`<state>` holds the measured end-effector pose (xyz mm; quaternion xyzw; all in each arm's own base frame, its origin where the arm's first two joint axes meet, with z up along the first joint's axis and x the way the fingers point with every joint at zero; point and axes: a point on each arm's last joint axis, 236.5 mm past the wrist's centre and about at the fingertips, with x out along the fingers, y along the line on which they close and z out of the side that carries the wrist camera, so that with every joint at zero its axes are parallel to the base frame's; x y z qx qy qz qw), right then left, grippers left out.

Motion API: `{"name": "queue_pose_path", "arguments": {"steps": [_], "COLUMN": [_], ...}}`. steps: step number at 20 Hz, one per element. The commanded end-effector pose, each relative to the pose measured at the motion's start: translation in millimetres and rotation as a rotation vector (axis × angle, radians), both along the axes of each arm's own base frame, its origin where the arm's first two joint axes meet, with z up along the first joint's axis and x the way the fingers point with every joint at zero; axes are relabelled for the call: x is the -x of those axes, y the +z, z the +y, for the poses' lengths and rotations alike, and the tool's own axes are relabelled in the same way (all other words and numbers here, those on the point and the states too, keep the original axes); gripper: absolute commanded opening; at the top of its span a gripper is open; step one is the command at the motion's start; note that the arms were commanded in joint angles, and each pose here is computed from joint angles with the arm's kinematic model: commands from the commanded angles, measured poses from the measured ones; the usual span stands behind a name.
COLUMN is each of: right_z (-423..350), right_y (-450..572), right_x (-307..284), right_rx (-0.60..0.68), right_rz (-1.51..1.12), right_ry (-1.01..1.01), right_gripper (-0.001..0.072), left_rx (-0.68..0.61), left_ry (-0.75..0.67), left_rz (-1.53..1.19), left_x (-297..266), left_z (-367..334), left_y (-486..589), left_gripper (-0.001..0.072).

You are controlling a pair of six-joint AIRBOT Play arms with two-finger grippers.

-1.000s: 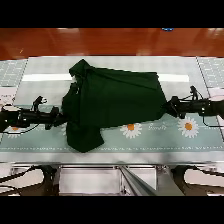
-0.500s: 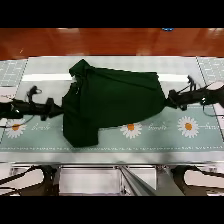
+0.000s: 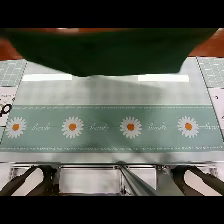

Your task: Fold the shirts.

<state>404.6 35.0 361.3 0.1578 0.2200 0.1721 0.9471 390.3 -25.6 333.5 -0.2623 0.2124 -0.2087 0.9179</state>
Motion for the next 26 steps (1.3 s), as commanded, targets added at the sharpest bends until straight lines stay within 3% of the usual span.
{"name": "queue_pose_path", "arguments": {"steps": [1,5,10,15,20,26], "right_z": [14,11,16,29,25,17], "right_y": [109,133,142,134,102,-11], "right_x": [82,156,225,257,246,155], "right_rx": [0.139,0.266,0.329,0.309,0.301,0.181], "right_rz": [-0.269,-0.345,-0.400,-0.387,-0.244,0.108], "right_ry": [-0.029,-0.121,-0.183,-0.164,-0.148,-0.028], "right_gripper": [0.0026,0.0026,0.0026,0.0026,0.0026,0.0026], "left_rx": [-0.101,-0.248,-0.448,-0.453,-0.421,-0.476], "left_ry": [0.095,0.204,0.297,0.440,0.497,0.336], "left_rz": [-0.279,-0.481,-0.583,-0.618,-0.445,-0.004], "left_x": [55,130,219,292,263,104], "left_z": [-2,-18,-35,13,37,17], "left_y": [121,181,192,195,162,34], "left_gripper": [0.0016,0.0016,0.0017,0.0016,0.0016,0.0016]}}
